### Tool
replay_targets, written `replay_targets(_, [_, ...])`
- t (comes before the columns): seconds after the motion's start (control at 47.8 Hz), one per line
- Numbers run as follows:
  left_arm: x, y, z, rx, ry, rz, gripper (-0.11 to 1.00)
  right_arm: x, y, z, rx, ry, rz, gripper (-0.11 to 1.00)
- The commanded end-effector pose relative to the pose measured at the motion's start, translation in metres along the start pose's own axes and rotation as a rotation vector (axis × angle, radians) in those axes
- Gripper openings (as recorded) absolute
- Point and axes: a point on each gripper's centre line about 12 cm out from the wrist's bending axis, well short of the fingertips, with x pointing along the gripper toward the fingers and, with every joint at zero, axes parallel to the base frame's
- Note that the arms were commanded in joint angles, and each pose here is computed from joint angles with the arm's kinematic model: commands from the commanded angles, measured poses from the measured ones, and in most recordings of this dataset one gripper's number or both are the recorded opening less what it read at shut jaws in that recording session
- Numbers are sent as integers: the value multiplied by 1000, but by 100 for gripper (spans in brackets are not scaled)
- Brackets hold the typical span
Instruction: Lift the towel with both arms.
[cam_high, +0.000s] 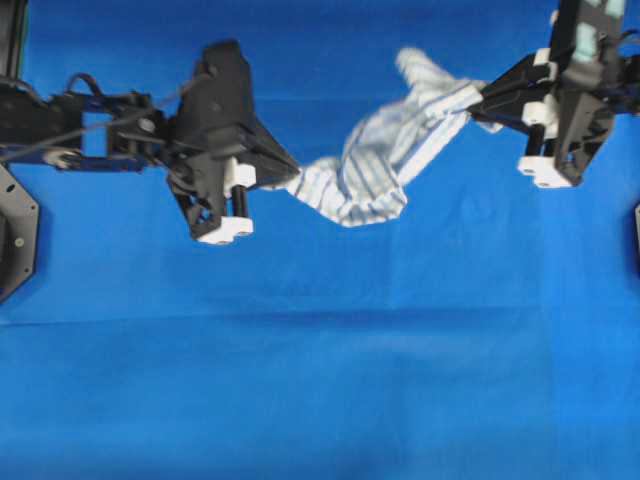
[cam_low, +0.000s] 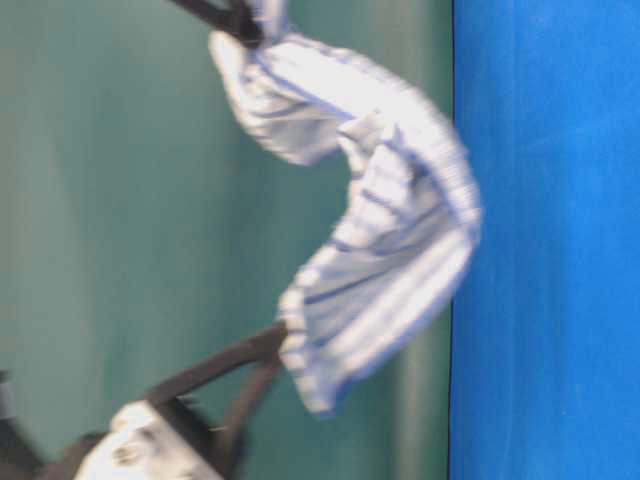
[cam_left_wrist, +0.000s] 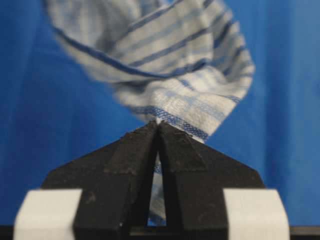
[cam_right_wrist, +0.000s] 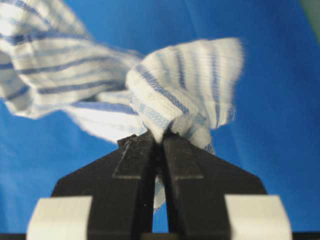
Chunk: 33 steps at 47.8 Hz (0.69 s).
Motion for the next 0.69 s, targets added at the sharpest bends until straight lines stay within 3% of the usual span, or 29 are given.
replay_targets(0.0, [-24, 1, 31, 0, -78, 3, 1, -21, 0, 28, -3, -61, -3, 4])
replay_targets(0.146, [-53, 2, 56, -1, -118, 5, 1, -41, -1, 50, -12, -98, -10, 4])
replay_targets(0.418, [-89, 0, 78, 1, -164, 2, 1, -66, -1, 78, -16, -155, -13, 4])
replay_targets(0.669, [-92, 1, 75, -1, -163, 3, 1, -64, 1, 78, -24, -143, -5, 4])
